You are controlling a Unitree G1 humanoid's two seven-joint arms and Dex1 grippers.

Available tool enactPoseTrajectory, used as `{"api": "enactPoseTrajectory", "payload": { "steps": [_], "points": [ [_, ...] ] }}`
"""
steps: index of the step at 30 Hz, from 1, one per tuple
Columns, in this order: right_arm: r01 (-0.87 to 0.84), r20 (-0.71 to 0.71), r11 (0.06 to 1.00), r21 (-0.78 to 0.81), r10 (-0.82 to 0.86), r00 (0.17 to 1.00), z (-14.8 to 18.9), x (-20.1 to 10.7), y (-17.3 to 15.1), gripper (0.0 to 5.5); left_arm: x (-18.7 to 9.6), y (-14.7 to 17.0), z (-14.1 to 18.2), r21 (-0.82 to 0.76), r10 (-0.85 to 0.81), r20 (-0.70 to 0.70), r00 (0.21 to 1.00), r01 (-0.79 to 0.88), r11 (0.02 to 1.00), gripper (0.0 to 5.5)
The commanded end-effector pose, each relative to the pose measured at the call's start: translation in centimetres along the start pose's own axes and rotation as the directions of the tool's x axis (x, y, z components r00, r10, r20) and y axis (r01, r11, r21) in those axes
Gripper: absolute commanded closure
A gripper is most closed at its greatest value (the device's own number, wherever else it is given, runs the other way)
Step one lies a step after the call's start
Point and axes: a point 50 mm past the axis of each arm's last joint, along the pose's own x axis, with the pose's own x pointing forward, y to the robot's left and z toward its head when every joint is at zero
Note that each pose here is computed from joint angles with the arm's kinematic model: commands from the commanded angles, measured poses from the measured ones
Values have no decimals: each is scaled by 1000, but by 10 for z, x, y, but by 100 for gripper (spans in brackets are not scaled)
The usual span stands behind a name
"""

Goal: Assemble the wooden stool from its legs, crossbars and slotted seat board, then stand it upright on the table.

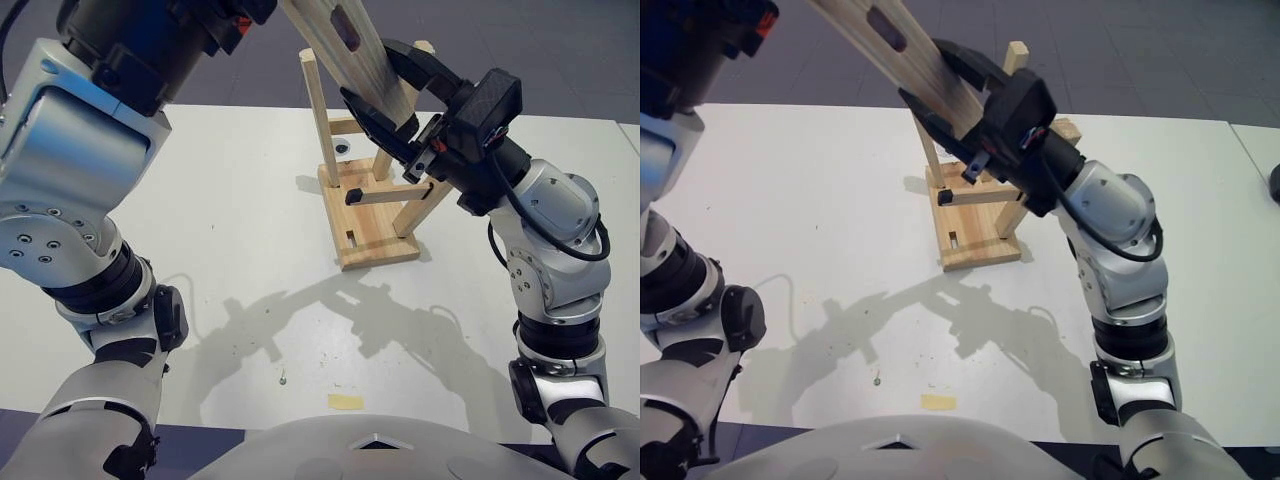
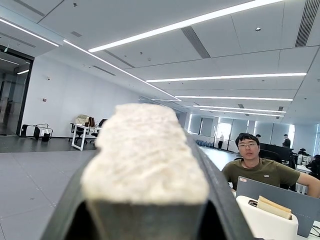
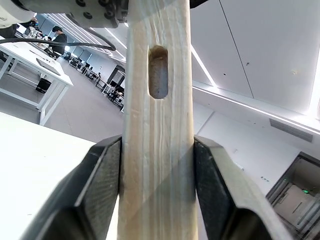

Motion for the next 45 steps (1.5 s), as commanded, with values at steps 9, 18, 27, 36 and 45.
{"api": "enactPoseTrajectory", "payload": {
  "steps": [9,18,27,36,45],
  "points": [
    [414,-45,830,373,-430,902,-12,1,-54,131,-12,36,46,224,240,200,950,-283,933,447],
    [724,-342,660,200,-646,683,-65,-44,-109,10,-35,71,-26,533,422,-119,899,-301,791,447],
    [638,-448,707,306,-484,751,-100,-72,-47,10,-50,80,-44,600,479,-188,857,-286,747,447],
    [550,-357,716,430,-425,832,-77,-42,-16,10,-48,79,-60,567,454,-227,862,-262,781,447],
    [409,-227,400,820,-428,875,-50,-22,-29,10,-50,79,-66,558,461,-235,856,-270,785,447]
  ]
}}
